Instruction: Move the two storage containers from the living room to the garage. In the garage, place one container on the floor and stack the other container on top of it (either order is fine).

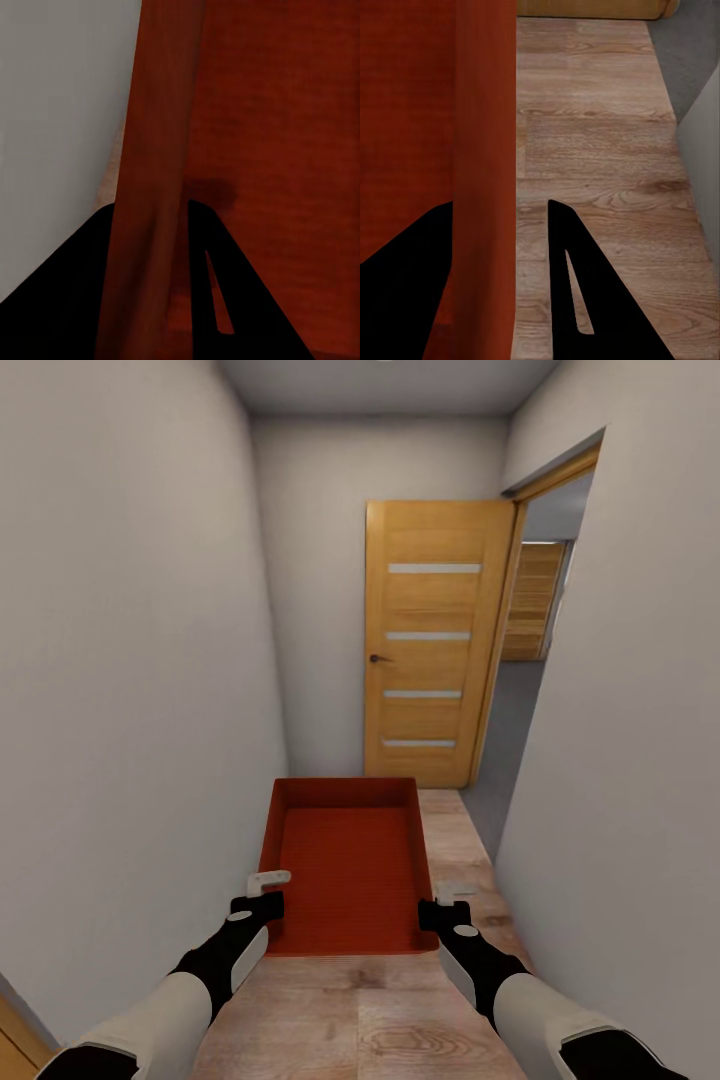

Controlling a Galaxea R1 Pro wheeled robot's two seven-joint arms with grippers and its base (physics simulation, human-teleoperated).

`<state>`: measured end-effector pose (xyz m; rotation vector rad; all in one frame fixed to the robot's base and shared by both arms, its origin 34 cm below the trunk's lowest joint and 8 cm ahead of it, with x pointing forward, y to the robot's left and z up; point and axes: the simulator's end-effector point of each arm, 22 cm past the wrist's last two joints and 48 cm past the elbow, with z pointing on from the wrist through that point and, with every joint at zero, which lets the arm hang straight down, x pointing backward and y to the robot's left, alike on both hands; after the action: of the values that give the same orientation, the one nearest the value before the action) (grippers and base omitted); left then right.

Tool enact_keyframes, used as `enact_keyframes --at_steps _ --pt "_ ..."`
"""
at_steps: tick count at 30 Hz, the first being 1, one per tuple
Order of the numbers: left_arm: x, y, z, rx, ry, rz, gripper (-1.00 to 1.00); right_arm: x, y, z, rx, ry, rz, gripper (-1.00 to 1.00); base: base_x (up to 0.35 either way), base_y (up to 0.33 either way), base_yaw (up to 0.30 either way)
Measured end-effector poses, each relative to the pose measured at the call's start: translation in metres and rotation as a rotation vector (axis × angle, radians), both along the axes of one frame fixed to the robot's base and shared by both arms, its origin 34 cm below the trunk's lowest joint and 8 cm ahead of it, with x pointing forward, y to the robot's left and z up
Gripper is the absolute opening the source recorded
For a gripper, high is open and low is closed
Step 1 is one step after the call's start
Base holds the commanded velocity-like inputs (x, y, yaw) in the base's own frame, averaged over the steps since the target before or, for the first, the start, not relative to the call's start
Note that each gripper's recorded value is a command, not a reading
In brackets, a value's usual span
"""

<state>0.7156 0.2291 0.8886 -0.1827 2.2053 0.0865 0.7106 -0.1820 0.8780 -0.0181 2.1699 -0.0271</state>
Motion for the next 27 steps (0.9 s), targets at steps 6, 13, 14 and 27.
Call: enact_keyframes --at_steps 6,13,14,27 --pt "0.0 0.0 0.0 0.0 0.0 0.0 -1.0 0.0 0.0 0.0 0.0 0.0 0.0 -1.0 0.321 0.0 0.0" --pt "0.0 0.0 0.0 0.0 0.0 0.0 -1.0 0.0 0.0 0.0 0.0 0.0 0.0 -1.0 0.321 0.0 0.0" --pt "0.0 0.0 0.0 0.0 0.0 0.0 -1.0 0.0 0.0 0.0 0.0 0.0 0.0 -1.0 0.321 0.0 0.0" --pt "-0.0002 0.0 -0.0003 -0.001 0.0 0.001 -1.0 0.0001 -0.0001 0.0001 -0.001 0.0 0.001 -1.0 0.321 0.0 0.0"
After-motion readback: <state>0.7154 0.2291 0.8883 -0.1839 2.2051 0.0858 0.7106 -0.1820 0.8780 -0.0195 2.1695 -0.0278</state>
